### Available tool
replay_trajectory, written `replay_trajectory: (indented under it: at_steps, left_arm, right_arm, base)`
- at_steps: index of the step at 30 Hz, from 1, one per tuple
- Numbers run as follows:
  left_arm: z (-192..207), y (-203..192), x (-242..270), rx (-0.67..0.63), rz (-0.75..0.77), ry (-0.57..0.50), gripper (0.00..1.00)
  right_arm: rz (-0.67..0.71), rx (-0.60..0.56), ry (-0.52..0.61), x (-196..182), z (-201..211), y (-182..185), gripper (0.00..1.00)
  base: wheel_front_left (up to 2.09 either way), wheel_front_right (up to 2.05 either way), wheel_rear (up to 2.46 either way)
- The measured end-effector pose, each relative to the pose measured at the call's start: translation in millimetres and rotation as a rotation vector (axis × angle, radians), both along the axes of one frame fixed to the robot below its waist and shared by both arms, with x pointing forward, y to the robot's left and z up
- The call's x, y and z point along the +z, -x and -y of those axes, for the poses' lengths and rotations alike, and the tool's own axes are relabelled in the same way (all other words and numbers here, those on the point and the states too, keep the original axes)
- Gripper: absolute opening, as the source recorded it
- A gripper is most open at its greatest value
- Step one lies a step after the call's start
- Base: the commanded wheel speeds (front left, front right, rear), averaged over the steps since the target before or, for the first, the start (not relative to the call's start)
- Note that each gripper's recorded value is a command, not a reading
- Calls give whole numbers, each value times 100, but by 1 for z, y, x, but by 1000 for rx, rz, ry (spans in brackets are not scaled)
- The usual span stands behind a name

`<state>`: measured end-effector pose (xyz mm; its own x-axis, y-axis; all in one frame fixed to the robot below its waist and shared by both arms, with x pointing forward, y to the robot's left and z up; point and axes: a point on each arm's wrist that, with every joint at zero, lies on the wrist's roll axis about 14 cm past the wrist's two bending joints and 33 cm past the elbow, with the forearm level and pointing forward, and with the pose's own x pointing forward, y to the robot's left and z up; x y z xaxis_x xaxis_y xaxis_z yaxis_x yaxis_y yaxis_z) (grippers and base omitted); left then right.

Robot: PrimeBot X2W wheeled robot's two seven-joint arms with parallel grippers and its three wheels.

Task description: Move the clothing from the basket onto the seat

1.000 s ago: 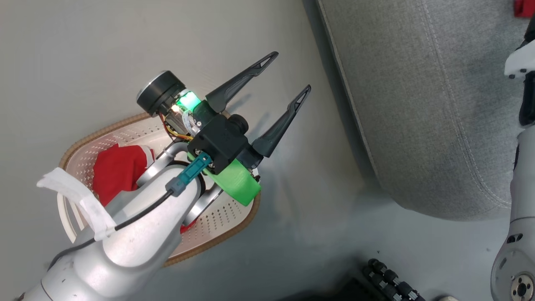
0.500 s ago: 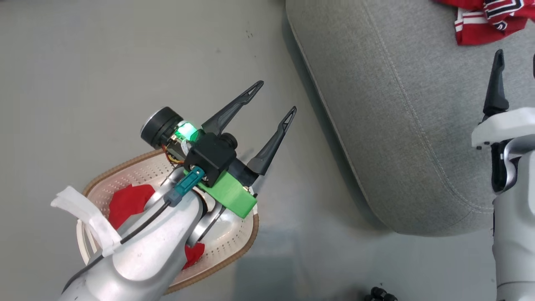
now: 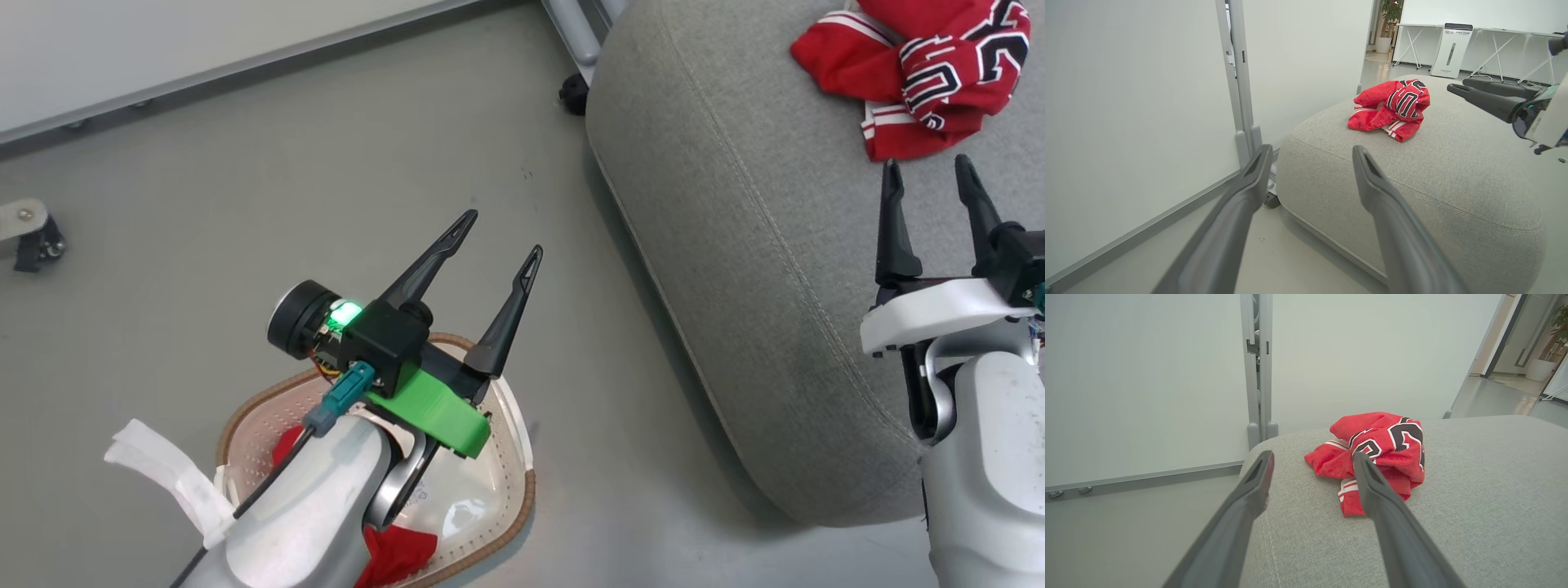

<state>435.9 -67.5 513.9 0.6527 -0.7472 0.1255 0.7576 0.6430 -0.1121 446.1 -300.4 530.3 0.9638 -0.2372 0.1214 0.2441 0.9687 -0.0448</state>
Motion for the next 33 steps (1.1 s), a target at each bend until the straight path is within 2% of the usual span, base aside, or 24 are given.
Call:
replay_trajectory:
  at_steps: [6,19,26,33]
  left_arm:
    - [-41,1,5,137,-8,-8,100]
    - [-162,12,28,526,36,-2,100]
    - [-215,30,39,697,53,30,100]
    - [-250,53,35,820,46,44,100]
  right_arm:
    - [26,120,-33,4,-45,-6,100]
    - [77,354,-91,20,-134,-5,100]
    - [111,451,-135,33,-168,5,100]
    - [118,496,-160,35,-183,23,100]
  base:
    - [0,0,0]
    - [0,0,0]
    - [0,0,0]
    - [0,0,0]
